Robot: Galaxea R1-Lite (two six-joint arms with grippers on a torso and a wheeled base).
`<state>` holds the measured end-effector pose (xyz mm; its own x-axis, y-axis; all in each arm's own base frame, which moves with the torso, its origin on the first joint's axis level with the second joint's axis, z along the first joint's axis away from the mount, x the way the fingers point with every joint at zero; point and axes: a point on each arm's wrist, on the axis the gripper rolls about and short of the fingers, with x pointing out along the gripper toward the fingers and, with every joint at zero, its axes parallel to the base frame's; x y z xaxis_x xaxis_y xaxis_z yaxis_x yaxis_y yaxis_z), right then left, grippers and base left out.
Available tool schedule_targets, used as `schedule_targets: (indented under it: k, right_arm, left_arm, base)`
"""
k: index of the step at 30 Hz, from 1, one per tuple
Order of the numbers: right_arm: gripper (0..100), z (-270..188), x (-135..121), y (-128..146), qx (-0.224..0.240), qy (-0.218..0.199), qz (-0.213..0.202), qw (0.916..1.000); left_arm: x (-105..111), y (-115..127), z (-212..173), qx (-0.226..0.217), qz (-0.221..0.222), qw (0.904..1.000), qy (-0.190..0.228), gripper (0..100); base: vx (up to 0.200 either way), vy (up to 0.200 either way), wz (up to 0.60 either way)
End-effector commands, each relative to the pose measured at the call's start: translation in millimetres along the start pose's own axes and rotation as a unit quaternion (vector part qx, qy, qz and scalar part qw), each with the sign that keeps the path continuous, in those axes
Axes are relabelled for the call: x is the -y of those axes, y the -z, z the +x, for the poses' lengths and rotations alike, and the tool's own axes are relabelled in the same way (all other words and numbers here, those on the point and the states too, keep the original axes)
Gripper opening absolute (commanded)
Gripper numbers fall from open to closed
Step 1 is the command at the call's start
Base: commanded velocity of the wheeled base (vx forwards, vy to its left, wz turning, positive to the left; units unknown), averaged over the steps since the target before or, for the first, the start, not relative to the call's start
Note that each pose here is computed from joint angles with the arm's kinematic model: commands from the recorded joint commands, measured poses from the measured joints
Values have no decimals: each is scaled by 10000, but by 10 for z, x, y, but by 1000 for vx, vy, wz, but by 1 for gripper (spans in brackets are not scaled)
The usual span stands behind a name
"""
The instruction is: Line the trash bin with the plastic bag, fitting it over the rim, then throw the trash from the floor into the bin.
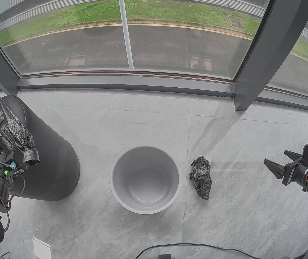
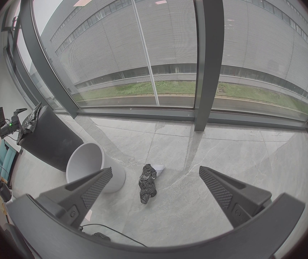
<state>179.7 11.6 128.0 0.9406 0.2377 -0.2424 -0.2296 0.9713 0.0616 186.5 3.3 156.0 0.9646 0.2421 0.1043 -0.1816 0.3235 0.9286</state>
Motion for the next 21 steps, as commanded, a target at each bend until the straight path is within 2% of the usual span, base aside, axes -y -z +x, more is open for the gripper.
schedule_targets:
  k: [1,8,9,21]
  right_arm:
    - [100,3,0,6,-15,-5,2,10000]
    - [100,29,5,25,-38,-5,7,10000]
    - [100,29,5,22,-23,-5,4,10000]
    - [100,60,12,72,-60,-5,4,10000]
  left_arm:
    - [62,49,111,-172,30,9998,81,100]
    - [45,62,170,-230,-26,9997,18,100]
    - [50,63,174,-233,-31,9997,24,0]
    - [17,49,160,-163,-163,9997,-55,0]
  base:
    - [0,0,0]
    - [0,0,0]
    - [0,0,0]
    - [0,0,0]
